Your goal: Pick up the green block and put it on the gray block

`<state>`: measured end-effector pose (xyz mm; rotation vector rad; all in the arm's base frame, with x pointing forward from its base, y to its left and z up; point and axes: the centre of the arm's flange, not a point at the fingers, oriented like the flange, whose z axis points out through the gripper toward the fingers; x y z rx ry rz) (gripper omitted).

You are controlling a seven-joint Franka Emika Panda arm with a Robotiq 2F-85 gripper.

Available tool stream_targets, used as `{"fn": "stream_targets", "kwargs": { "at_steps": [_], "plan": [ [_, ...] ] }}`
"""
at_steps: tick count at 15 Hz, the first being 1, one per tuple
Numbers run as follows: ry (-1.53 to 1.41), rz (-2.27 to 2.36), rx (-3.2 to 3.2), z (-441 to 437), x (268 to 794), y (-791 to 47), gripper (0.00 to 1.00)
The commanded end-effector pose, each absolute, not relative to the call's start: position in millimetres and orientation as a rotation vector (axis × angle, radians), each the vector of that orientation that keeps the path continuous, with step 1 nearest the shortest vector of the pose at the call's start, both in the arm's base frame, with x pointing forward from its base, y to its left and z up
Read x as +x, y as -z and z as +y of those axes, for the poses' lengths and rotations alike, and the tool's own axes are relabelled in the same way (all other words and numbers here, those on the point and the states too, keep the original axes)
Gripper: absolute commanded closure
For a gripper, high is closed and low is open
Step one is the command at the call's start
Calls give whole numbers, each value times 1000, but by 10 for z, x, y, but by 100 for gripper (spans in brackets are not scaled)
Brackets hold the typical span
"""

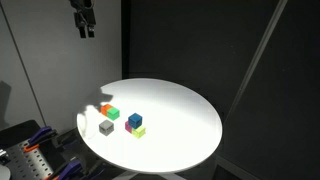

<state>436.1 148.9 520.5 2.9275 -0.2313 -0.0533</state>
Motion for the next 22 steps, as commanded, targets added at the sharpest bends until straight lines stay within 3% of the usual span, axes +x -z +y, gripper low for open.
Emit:
{"fn": "stream_targets", "kwargs": {
  "at_steps": [1, 22],
  "plan": [
    [51, -231, 2928, 1490, 4361, -5212, 0],
    [58, -228, 2967, 1418, 4399, -5251, 0]
  ]
}}
